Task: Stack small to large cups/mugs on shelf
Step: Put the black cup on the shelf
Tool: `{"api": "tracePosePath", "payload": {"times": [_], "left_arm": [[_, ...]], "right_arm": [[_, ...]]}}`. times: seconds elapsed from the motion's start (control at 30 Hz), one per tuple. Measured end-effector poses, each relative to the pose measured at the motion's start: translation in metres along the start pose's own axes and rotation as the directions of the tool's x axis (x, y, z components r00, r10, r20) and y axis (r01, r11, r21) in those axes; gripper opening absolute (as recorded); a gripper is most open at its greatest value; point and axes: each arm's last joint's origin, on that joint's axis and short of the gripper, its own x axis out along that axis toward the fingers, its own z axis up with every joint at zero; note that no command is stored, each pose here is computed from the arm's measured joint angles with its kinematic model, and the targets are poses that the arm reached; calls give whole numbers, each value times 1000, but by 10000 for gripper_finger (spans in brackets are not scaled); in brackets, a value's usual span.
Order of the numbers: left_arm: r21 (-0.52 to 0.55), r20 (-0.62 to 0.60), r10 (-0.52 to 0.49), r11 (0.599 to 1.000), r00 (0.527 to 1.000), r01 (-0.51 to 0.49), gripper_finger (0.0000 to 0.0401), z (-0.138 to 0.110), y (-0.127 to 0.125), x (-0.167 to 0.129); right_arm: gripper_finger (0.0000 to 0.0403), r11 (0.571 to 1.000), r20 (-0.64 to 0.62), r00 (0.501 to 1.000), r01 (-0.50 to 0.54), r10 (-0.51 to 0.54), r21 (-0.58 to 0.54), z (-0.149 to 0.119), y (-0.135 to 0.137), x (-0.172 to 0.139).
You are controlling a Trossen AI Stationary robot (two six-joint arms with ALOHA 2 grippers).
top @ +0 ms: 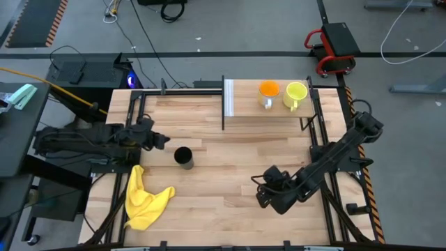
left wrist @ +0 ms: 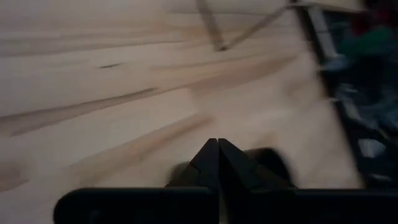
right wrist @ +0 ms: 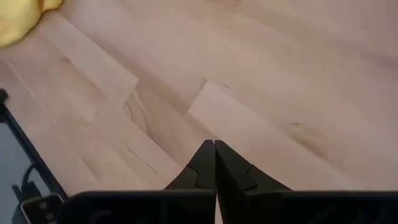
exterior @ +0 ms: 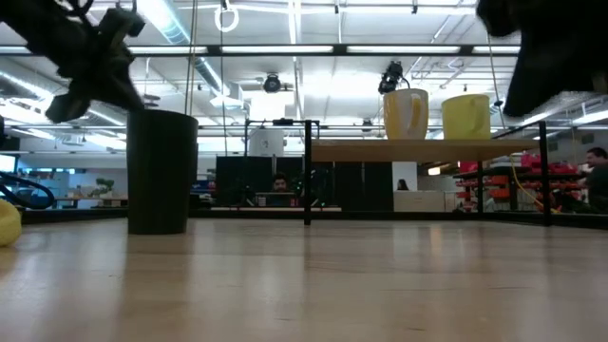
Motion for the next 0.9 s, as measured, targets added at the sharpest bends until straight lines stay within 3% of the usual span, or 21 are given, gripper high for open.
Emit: {"api": "tracePosePath", "payload": {"times": [0.1,0.23,0.5,0.73,0.9], "left_arm": [[-25,-15,108,994,994,-108,20,-2,12,-3],[-20,-67,177,984,982,-179,23,-6,19,-3],[46,-156,208,978,966,-203,6,-10,18,3],[65,-215,222,975,951,-213,30,-14,14,13],[94,-234,222,974,947,-205,23,-17,8,22]], "right_arm": [[3,993,32,997,-79,76,92,-5,-9,22],[3,986,101,991,-98,85,137,-3,-13,38],[4,984,137,986,-114,96,137,14,-9,47],[2,984,158,983,-113,91,139,24,-9,51],[2,986,173,981,-113,90,126,32,-9,54]]}}
